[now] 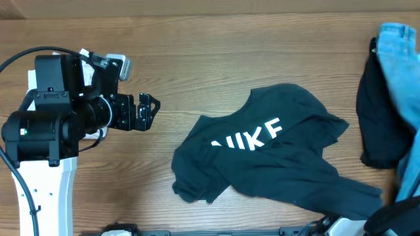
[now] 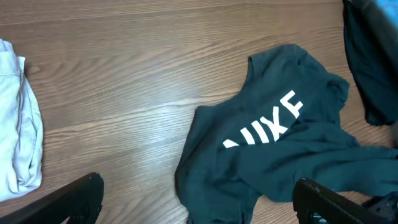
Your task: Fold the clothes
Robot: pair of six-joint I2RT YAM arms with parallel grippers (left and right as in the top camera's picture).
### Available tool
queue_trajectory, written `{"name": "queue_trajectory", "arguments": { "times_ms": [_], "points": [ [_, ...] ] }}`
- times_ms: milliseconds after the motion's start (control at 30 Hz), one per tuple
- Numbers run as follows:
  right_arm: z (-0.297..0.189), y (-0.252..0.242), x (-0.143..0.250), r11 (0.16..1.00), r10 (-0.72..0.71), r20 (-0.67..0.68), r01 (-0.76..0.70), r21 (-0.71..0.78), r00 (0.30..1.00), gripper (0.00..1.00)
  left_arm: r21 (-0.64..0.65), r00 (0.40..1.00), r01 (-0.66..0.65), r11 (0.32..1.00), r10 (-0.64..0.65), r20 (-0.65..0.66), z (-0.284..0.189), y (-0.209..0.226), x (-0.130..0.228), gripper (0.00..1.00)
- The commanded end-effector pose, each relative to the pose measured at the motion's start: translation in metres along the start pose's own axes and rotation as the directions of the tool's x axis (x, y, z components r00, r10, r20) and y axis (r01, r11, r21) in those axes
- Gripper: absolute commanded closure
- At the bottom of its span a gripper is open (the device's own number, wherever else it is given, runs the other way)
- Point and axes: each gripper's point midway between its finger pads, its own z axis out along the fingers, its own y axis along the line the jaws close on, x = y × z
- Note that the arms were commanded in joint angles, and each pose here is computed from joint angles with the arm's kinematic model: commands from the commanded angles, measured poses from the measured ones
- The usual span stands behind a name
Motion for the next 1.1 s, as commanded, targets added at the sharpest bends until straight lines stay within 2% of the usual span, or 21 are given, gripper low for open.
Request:
{"name": "queue_trajectory", "arguments": {
  "times_ms": [0,33,67,133,167,200,267,300,433,500,600,733,867,1000,1067],
  "points": [
    [-0.008,0.006,-0.004,1.000,0.023,0.021,-0.023,-0.006,0.999,0.52,0.001,1.000,0.005,1.000,-0.005,0.018,-0.005,-0.003,-0.005,0.00],
    [-0.008,0.005,-0.003,1.000,0.024,0.015,-0.024,-0.002,1.000,0.43,0.001,1.000,0.005,1.000,-0.005,0.018,-0.005,-0.003,-0.005,0.00],
    [-0.008,0.005,0.000,1.000,0.024,0.004,-0.024,-0.001,1.000,0.37,0.002,1.000,0.005,1.000,-0.005,0.019,-0.005,-0.004,-0.005,0.00],
    [-0.009,0.016,0.024,0.998,0.006,-0.112,-0.014,-0.068,0.994,0.37,0.001,1.000,0.005,1.000,-0.005,0.018,-0.005,-0.004,-0.004,0.00],
    [-0.011,0.026,0.035,0.992,-0.041,-0.162,0.021,-0.123,0.986,0.44,0.001,1.000,0.005,1.000,-0.005,0.019,-0.005,-0.004,-0.005,0.00],
    [-0.014,0.045,0.056,0.970,-0.150,-0.221,0.100,-0.223,0.964,0.53,0.001,1.000,0.004,1.000,-0.004,0.021,-0.005,-0.004,-0.005,0.00],
    [-0.010,0.058,0.090,0.950,-0.241,-0.276,0.168,-0.263,0.930,0.85,0.000,0.999,0.000,1.000,0.000,0.033,-0.005,-0.004,-0.008,0.00],
    [0.001,0.060,0.113,0.944,-0.289,-0.299,0.220,-0.244,0.910,0.94,0.001,0.999,-0.001,1.000,0.001,0.040,-0.005,-0.004,-0.010,0.00],
    [0.053,0.056,0.194,0.896,-0.443,-0.356,0.387,-0.220,0.823,0.96,0.007,0.999,0.013,1.000,-0.014,0.044,-0.005,-0.005,-0.011,0.00],
    [0.083,0.045,0.209,0.889,-0.457,-0.349,0.427,-0.163,0.818,0.96,0.008,0.999,0.019,1.000,-0.019,0.038,-0.005,-0.005,-0.009,0.00],
    [0.117,0.018,0.186,0.938,-0.323,-0.307,0.346,0.023,0.895,0.96,0.008,0.999,0.024,1.000,-0.024,0.025,-0.005,-0.005,-0.006,0.00],
    [0.147,-0.013,0.136,0.976,-0.170,-0.244,0.197,0.094,0.955,0.96,0.008,0.999,0.026,1.000,-0.026,0.022,-0.005,-0.005,-0.005,0.00],
    [0.151,-0.055,0.078,0.981,0.034,-0.111,-0.012,0.192,0.993,0.96,0.008,0.999,0.025,1.000,-0.025,0.025,-0.005,-0.005,-0.006,0.00],
    [0.148,-0.041,0.074,0.994,0.085,-0.186,-0.072,0.076,0.979,0.96,0.008,0.999,0.017,1.000,-0.017,0.043,-0.005,-0.005,-0.011,0.00],
    [0.144,-0.021,0.074,1.000,0.024,-0.221,-0.027,-0.008,0.975,0.96,0.009,0.998,0.034,0.999,-0.034,0.049,-0.005,-0.005,-0.012,0.00]
  ]
}}
